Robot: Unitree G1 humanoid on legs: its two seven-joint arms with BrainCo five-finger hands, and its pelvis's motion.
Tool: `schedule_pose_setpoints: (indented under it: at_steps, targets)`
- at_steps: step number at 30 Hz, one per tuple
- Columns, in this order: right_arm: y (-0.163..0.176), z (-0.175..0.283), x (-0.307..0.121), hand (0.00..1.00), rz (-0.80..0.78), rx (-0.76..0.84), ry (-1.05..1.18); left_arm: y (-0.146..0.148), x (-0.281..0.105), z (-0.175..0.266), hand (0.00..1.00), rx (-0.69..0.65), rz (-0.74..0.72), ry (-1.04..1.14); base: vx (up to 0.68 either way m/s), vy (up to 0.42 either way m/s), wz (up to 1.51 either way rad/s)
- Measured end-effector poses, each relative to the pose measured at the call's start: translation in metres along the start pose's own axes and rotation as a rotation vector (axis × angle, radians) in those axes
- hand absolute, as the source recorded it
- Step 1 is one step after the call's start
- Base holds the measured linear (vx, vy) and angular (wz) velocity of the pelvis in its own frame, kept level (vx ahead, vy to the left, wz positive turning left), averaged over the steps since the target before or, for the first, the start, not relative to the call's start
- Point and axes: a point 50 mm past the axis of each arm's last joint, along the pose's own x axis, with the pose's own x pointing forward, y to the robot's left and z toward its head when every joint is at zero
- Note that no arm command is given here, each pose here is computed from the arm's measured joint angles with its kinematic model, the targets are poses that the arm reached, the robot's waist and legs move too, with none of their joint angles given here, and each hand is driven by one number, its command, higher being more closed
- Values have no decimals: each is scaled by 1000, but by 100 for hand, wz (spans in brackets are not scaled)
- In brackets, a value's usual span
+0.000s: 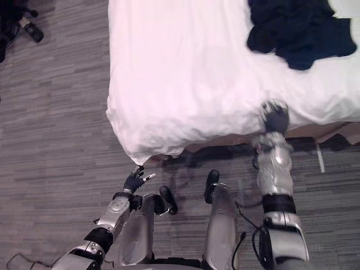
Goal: Tidy the bed and pick cloth on bed and put in laundry
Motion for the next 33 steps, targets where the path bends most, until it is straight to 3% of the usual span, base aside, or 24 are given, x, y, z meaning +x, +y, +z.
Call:
schedule_pose_setpoints:
  at_steps: [1, 5, 8, 10, 16, 22, 27, 33]
  targets:
    - [-37, -22, -27, 0, -135, 14, 81, 5, -4, -6, 0, 6, -2, 13, 113, -20, -53]
    - [-114, -67, -128, 0, -451, -8, 302, 18, -14, -25, 0, 67, -25, 95, 142, 0, -52]
    - [-142, -99, -195, 0, -605, -40, 525, 18, -17, -41, 0, 114, -58, 189, 126, 25, -74]
    - [-144, -115, -218, 0, -636, -42, 638, 17, -20, -51, 0, 128, -71, 245, 150, 49, -128]
    - [-100, -166, -228, 0, -348, -114, 916, 20, -57, -112, 0, 253, -117, 522, 157, 21, -190]
    - [-88, -170, -213, 0, -108, -308, 959, 19, -64, -115, 0, 160, 40, 486, 191, -24, -203]
    - [-88, -172, -214, 0, -61, -370, 971, 25, -58, -105, 0, 115, 71, 408, 257, 159, -184]
    - [-81, -177, -222, 0, 6, -401, 990, 26, -63, -114, 0, 115, 68, 470, 403, 269, -97]
